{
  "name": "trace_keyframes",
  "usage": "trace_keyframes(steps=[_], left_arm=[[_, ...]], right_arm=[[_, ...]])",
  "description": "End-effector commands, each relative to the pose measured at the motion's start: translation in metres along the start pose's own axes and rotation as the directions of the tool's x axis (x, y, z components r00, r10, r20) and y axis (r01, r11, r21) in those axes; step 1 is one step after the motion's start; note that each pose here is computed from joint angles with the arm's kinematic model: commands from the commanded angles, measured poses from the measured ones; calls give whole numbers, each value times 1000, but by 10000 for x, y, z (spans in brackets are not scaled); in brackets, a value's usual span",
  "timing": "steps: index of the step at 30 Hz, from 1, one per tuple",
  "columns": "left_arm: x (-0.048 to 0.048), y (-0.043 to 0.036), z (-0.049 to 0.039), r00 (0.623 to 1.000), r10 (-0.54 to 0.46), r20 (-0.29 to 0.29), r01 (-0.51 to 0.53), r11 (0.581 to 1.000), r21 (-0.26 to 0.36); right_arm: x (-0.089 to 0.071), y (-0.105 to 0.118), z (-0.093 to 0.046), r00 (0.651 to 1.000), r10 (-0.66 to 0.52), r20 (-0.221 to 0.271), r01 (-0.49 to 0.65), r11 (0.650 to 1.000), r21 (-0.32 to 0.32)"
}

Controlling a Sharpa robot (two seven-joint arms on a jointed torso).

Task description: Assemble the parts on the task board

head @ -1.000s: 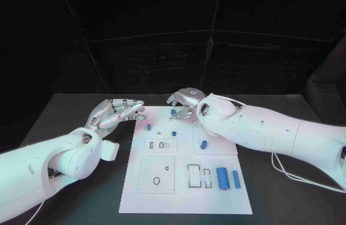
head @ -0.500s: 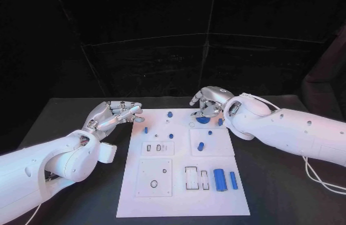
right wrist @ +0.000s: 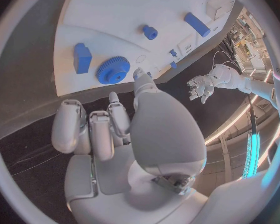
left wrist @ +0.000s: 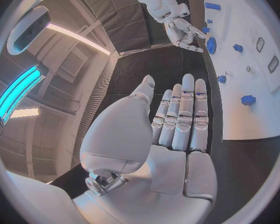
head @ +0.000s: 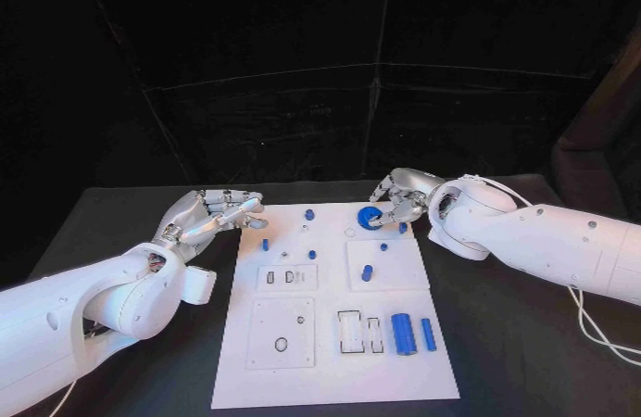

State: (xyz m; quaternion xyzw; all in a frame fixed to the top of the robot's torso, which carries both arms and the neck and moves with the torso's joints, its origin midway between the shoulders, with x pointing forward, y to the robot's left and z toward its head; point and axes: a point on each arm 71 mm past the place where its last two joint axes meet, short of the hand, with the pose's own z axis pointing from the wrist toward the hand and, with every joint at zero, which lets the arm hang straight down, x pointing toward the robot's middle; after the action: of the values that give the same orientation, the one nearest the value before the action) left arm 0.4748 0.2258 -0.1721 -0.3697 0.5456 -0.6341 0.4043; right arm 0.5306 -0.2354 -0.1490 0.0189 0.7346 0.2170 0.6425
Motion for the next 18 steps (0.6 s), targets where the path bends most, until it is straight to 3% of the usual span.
trace_keyframes(steps=[1,18], left_arm=[[8,-5,8,1000,-8,-12,8,1000,2],[-1,4,16,1000,-8,-11,8,1000,0]], right_arm=[[18,-32,30,999,-18,-31,20,998,56],[57,4,75,998,-34,-51,37,997,71]])
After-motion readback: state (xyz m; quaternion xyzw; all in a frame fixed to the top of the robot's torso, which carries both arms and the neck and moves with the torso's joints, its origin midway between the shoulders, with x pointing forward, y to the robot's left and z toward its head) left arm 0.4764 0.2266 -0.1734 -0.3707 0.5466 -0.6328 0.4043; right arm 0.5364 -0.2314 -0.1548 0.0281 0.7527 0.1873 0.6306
